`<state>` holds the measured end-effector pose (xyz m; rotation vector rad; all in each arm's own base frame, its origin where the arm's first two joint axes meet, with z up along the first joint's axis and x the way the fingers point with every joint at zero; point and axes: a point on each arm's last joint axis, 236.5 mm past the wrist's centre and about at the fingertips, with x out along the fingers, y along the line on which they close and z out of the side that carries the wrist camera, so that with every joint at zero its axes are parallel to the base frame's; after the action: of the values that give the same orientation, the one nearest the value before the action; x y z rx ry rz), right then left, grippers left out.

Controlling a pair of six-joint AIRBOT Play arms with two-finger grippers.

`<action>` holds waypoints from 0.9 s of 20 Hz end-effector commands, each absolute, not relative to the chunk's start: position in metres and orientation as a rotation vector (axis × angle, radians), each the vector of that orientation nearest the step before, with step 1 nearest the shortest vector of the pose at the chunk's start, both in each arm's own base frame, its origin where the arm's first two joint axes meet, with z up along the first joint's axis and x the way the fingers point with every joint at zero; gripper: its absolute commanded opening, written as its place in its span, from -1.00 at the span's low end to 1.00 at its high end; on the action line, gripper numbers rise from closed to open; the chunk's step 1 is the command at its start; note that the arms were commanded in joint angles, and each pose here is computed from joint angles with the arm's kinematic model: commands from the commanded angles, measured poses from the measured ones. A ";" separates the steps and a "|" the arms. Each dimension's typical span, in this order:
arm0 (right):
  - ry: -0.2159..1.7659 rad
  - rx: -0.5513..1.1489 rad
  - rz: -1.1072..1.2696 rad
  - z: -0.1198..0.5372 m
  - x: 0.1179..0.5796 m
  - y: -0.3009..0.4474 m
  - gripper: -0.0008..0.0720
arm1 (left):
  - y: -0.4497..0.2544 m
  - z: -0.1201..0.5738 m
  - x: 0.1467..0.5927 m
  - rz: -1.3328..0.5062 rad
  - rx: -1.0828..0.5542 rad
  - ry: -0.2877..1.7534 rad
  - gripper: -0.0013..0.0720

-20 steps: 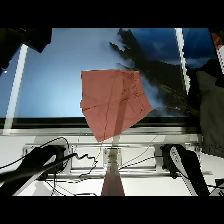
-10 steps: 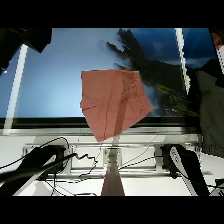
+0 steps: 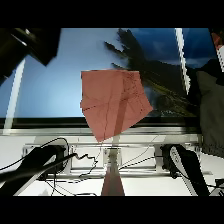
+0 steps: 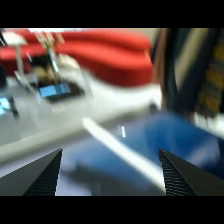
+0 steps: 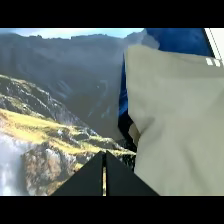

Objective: Fold the clothes and pants, and hang the long-sleeved shirts on hangers.

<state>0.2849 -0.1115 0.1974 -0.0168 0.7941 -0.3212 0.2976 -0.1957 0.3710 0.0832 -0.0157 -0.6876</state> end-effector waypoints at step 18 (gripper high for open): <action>0.624 0.055 -0.234 0.224 0.316 -0.090 -0.93 | -0.154 -0.028 0.166 -0.611 -0.299 1.339 0.96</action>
<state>0.3201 -0.0946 0.2315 0.0417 0.5882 -0.2462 0.2019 -0.1437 -0.0089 -0.1930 1.1748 -0.5835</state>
